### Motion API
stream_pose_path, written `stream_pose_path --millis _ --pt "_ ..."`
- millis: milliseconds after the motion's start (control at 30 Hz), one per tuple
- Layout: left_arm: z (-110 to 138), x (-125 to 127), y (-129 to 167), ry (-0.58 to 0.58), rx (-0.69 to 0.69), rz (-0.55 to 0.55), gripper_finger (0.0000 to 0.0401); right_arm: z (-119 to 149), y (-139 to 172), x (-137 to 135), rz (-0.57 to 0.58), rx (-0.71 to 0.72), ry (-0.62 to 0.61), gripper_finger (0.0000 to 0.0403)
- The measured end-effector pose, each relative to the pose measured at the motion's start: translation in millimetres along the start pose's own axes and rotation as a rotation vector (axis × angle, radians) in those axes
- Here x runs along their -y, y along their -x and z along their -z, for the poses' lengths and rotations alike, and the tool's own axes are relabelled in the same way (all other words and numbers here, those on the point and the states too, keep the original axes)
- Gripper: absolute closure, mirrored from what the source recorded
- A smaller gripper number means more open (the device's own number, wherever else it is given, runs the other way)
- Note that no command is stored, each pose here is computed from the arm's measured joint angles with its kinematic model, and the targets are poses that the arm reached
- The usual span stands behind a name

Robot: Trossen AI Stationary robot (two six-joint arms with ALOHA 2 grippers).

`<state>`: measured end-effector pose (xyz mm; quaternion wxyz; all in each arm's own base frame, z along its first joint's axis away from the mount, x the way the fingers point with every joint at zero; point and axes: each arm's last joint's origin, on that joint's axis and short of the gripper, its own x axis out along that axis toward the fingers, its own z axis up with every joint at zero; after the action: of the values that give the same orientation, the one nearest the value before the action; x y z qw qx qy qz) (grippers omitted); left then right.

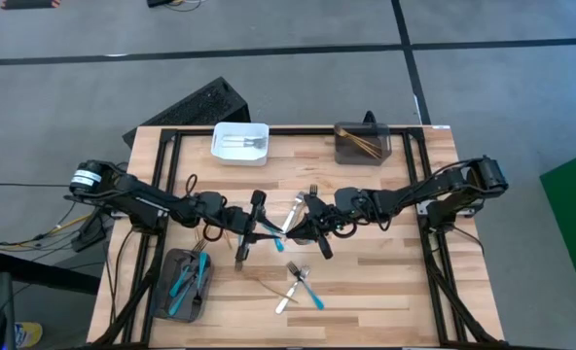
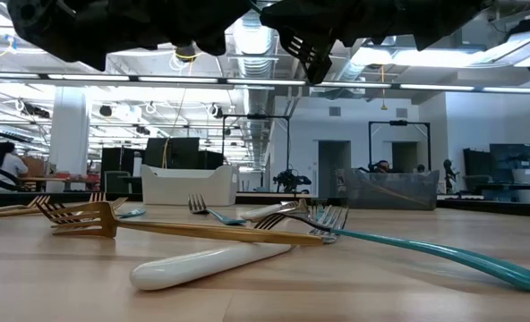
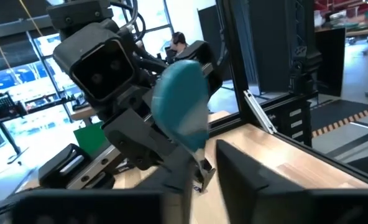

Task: Sort silverware by color (type)
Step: Put the blue fork into the bottom black bin

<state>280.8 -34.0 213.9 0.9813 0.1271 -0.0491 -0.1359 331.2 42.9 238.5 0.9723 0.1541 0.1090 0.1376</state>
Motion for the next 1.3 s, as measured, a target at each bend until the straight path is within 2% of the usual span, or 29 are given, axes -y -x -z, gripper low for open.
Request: stream_pose_path --millis 100,267,367,500,667,767,833,933,1033,1167,1300 --pt "0 0 0 0.009 0.000 0.001 0.0392 0 0 0 -0.002 -0.003 0.001 0.0383" --pt "0 0 0 0.052 -0.004 -0.008 0.0398 0 0 1 0.017 0.003 -0.006 0.0357" --pt "1 -1 2 0.119 -0.049 -0.033 0.0399 0 0 2 0.075 0.014 -0.003 0.0330" --pt "-7 -4 10 0.240 -0.218 -0.112 0.0400 3 2 11 0.260 0.016 -0.011 0.0291" --pt "-31 -8 33 0.401 -0.553 -0.277 0.0401 4 6 24 0.515 0.056 -0.053 0.0251" --pt "-46 -4 50 0.531 -0.731 -0.302 0.0401 7 9 33 0.602 0.039 -0.109 0.0235" --pt "-56 2 61 0.640 -0.806 -0.273 0.0401 9 11 37 0.624 0.012 -0.128 0.0230" --pt "-77 15 75 0.805 -0.856 -0.163 0.0401 14 12 39 0.647 -0.033 -0.133 0.0229" --pt "-99 25 87 0.899 -0.859 -0.078 0.0401 16 13 39 0.655 -0.059 -0.131 0.0233" --pt "-109 40 103 0.937 -0.939 -0.007 0.0401 16 13 39 0.653 -0.055 -0.132 0.0240" --pt "-91 57 115 0.958 -1.094 -0.043 0.0401 17 12 38 0.601 -0.078 -0.141 0.0248"
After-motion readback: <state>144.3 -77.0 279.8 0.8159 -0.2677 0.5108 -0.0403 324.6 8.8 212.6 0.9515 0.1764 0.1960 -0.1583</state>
